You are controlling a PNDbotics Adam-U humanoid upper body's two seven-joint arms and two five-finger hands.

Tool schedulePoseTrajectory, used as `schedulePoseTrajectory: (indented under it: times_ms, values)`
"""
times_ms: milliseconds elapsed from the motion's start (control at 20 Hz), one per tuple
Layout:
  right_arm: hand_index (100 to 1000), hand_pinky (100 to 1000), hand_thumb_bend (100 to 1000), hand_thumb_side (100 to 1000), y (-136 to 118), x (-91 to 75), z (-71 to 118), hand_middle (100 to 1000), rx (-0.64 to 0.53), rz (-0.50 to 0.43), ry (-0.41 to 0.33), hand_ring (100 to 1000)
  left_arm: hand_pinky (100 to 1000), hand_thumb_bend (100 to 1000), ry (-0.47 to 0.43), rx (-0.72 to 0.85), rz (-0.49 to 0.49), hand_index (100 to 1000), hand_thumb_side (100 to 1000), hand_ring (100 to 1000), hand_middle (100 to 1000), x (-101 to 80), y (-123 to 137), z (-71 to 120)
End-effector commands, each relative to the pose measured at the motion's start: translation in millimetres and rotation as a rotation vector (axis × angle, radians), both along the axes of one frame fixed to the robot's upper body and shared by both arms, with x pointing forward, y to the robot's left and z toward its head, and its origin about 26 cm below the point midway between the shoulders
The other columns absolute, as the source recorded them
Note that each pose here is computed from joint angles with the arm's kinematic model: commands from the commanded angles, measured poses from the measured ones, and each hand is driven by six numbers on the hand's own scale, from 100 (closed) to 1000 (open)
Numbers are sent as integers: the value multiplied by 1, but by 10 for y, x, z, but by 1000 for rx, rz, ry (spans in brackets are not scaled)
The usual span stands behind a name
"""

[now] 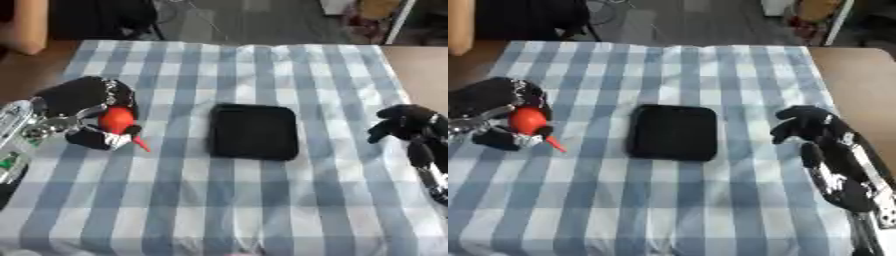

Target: Pick up objects on the table and place them in the box.

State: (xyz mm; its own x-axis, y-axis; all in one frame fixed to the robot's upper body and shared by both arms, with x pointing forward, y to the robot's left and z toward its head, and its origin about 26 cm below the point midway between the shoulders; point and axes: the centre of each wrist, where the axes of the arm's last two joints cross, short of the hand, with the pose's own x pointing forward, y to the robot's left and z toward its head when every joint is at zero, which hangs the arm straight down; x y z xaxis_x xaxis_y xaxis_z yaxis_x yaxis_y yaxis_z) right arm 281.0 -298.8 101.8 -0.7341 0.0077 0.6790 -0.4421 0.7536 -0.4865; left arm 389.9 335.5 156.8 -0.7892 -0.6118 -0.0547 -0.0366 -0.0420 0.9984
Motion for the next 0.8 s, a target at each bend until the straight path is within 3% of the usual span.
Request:
schedulePoseTrajectory:
  times_ms: [50, 450, 800]
  values:
    - [892, 607, 100, 428, -36, -10, 37, 770, -231, 171, -272, 679, 100, 100, -10, 15, -24, 207, 345, 100, 100, -2, 31, 281]
    - [892, 608, 100, 429, -27, -11, 29, 769, -229, 174, -269, 680, 100, 100, 4, -43, -91, 195, 371, 100, 100, 94, -218, 487]
    - [892, 607, 100, 429, -16, -7, 31, 769, -227, 177, -271, 679, 100, 100, 32, -94, -175, 187, 391, 100, 100, 273, -595, 672]
